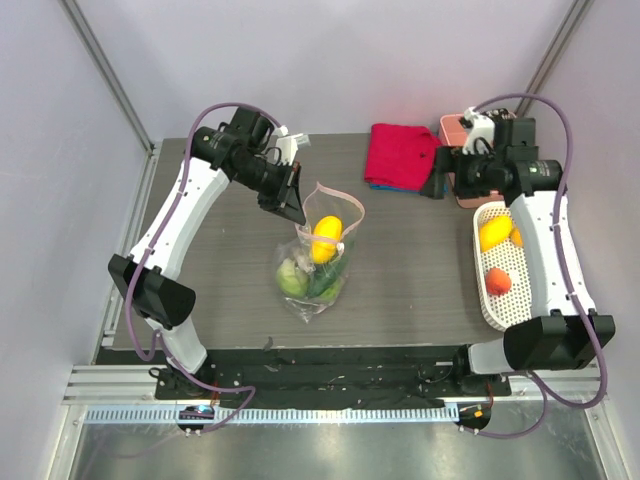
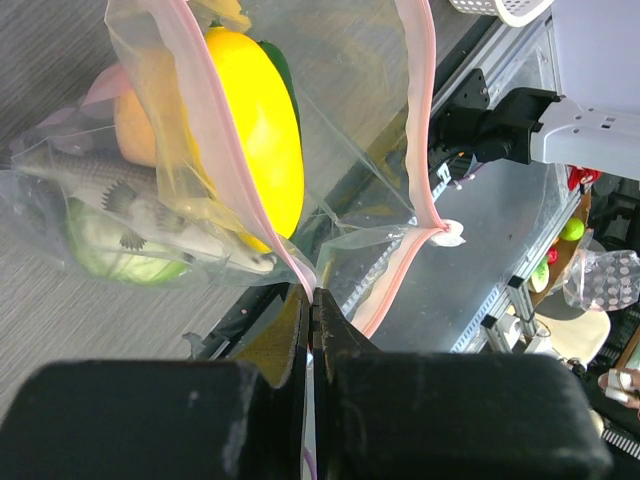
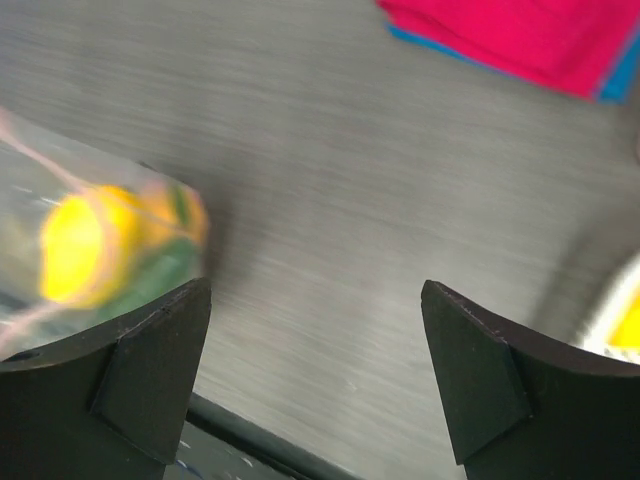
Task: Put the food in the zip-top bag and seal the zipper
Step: Pick up the fake fruit from the bin.
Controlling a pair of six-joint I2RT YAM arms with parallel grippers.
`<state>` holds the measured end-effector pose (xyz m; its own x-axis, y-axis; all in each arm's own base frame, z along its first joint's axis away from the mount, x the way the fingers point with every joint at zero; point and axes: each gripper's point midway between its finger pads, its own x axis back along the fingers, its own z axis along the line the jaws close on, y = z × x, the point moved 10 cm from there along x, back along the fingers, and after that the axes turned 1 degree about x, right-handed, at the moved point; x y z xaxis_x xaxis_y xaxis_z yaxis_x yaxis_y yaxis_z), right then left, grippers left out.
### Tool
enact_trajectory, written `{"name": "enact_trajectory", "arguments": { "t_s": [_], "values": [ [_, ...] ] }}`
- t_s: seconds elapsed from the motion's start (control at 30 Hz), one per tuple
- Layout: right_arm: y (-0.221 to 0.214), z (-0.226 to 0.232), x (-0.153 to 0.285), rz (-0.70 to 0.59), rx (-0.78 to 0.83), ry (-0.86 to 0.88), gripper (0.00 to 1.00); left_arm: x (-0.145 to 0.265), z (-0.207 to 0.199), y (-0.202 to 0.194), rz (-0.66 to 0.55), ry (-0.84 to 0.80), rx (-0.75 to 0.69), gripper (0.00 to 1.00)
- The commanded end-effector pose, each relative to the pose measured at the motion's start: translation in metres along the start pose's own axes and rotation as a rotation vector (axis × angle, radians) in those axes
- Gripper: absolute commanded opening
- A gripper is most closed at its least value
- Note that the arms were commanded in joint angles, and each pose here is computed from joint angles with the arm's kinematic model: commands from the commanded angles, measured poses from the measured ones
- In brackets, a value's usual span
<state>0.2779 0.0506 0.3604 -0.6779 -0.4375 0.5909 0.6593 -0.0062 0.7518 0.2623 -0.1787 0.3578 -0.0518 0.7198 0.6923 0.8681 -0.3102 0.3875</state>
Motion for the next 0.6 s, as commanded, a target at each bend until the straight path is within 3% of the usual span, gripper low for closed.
{"name": "enact_trajectory", "arguments": {
  "t_s": [0.0,0.13,0.3,0.57],
  "values": [
    [-0.040,-0.063,0.025,0.210,0.055,-0.125,0.91,0.022,-0.016,-0.009,-0.027,-0.027,-0.034,0.00],
    [-0.072,-0.119,0.040,0.342,0.024,-0.249,0.90,0.021,-0.016,-0.009,-0.023,-0.036,-0.032,0.00],
    [-0.107,-0.174,0.057,0.454,-0.050,-0.265,0.90,0.021,-0.016,-0.008,-0.021,-0.036,-0.031,0.00],
    [-0.151,-0.199,0.052,0.585,-0.140,-0.289,0.84,0.020,-0.016,-0.008,-0.015,-0.041,-0.024,0.00]
  ]
}}
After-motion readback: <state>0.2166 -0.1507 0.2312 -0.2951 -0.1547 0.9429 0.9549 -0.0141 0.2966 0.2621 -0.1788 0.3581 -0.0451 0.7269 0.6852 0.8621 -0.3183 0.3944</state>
